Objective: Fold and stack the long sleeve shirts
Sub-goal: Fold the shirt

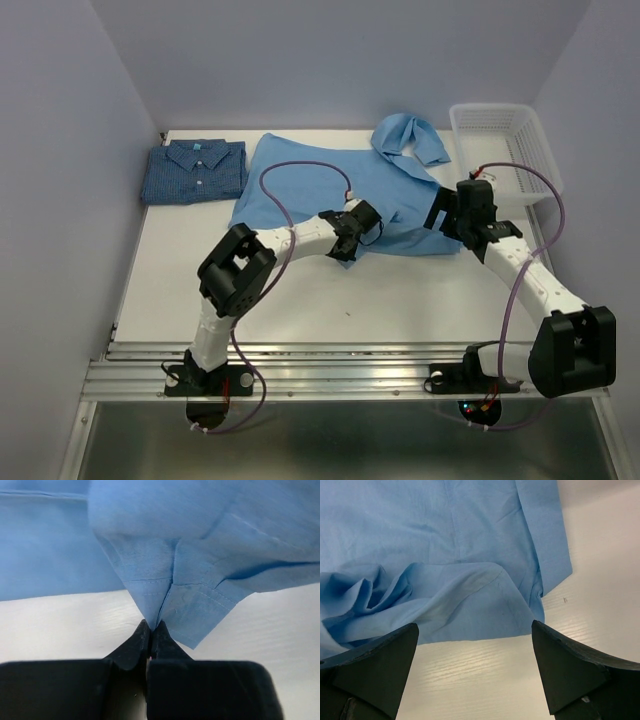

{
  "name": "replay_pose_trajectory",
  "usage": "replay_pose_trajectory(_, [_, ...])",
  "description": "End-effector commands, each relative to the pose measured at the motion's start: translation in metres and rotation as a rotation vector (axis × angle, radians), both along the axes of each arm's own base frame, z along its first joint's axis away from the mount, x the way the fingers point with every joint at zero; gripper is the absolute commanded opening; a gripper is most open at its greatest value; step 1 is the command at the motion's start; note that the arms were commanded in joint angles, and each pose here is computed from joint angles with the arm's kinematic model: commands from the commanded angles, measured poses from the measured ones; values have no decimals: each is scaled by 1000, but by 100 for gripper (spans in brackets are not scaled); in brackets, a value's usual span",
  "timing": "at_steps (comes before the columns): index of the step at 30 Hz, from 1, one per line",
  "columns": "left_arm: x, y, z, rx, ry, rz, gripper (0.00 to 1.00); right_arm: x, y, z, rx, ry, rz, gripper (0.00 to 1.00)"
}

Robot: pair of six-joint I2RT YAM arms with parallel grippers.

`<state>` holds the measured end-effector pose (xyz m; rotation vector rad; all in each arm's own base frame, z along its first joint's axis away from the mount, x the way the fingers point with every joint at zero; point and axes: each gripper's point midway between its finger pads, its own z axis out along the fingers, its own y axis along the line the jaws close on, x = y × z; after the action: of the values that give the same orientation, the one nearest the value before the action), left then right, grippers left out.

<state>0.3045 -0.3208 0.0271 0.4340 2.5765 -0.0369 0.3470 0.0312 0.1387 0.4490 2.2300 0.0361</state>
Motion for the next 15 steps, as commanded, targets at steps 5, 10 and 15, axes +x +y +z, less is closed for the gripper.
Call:
replay_pose_trajectory(5, [97, 68, 133, -4, -336, 263, 0, 4, -6, 9, -23, -62, -7, 100])
replay_pose_trajectory(10, [154, 89, 181, -2, -423, 332, 0, 4, 3, 8, -6, -68, 51, 100])
replay_pose_trajectory(15, [201, 74, 215, -18, -505, 260, 0, 11, 19, 8, 48, -84, 116, 100])
